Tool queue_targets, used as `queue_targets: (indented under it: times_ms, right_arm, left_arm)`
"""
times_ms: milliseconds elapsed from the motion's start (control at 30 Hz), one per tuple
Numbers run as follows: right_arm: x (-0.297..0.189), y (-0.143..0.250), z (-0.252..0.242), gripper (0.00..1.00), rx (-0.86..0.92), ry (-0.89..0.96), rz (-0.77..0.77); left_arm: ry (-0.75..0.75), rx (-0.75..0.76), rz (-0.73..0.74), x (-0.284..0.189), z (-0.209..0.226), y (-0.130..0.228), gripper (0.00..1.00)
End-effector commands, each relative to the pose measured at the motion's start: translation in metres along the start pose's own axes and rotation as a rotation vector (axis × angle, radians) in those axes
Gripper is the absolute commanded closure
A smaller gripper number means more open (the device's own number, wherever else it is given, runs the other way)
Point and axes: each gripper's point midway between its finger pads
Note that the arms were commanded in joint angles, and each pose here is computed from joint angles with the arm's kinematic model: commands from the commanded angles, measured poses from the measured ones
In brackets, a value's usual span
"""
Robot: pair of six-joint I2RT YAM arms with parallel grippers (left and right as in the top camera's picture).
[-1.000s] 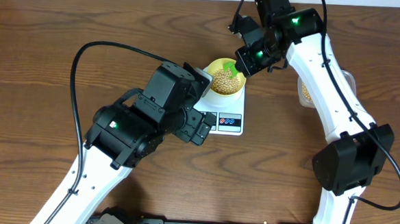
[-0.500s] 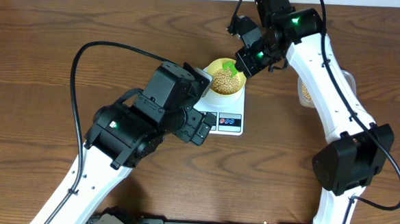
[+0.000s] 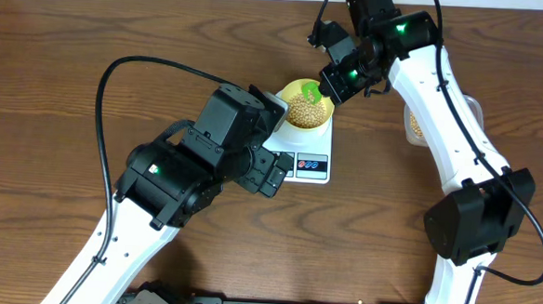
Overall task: Scoop item into bowl and weigh 50g on scale
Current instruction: 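Shake the tilted scoop over the bowl to add soybeans slowly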
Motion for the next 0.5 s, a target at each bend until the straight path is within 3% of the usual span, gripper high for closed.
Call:
queue_targets:
  times_ms: [0, 467]
  right_arm:
    - [-0.0201, -0.0093, 0.0061, 0.99, -0.037, 0.014, -0.052]
    - [-0.0201, -0.0096, 0.0059, 0.99, 0.023, 0.013, -0.053]
  left_arm:
    - [-0.014, 0.005, -0.019, -0.0055, 0.0028, -0.0059, 0.02]
    - [-0.014, 0.004, -0.020, -0.0055, 0.0028, -0.0060, 0.02]
Point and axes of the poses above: each gripper's point midway between its finger pads, its own x axis out along the fingers, its own z axis along the line the jaws close on, y = z × x, and after that the axes turned 3 degrees about x, right-handed
